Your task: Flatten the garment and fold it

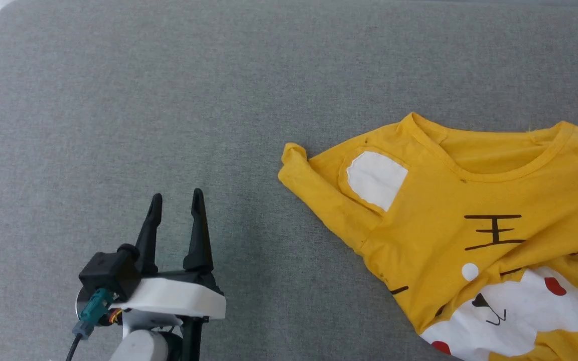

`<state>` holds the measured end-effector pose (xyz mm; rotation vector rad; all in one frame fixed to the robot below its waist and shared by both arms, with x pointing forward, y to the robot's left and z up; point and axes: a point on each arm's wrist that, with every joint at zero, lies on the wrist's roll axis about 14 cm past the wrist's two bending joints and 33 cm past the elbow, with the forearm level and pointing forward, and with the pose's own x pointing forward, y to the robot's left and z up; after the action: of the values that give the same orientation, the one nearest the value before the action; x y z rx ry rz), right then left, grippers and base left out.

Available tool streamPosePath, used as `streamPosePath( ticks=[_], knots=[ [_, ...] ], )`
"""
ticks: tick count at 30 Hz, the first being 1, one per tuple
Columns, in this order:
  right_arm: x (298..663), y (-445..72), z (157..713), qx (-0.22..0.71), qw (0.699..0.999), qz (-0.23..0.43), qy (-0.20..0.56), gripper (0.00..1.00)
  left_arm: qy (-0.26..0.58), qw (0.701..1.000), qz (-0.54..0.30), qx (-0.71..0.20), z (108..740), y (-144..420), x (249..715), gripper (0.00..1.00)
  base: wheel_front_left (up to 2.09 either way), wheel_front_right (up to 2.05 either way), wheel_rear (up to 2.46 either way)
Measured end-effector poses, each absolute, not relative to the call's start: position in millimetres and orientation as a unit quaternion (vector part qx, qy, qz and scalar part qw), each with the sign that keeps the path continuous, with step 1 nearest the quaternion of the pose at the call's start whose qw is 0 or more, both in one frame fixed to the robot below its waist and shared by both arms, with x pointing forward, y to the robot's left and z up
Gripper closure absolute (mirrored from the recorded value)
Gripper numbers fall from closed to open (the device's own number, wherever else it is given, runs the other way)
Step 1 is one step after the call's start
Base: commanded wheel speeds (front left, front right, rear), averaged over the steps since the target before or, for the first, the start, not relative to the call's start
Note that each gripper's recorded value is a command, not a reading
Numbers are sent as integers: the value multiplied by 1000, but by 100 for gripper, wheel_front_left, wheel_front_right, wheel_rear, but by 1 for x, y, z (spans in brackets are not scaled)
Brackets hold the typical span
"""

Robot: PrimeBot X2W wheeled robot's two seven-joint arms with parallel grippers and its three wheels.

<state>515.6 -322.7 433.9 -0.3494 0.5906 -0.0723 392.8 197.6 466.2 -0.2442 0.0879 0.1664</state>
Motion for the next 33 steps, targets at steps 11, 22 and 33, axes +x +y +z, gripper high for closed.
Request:
streamPosePath(
  ticks=[11,22,33],
  knots=[
    [503,-367,436,-227,927,-111,278,100,65,988,71,-121,456,191,397,0,0,0,0],
    [506,-327,448,-158,958,-91,220,0,49,989,69,-120,468,192,391,0,0,0,0],
    [464,-247,516,-5,998,-35,51,0,28,992,57,-113,489,192,367,0,0,0,0]
  ],
)
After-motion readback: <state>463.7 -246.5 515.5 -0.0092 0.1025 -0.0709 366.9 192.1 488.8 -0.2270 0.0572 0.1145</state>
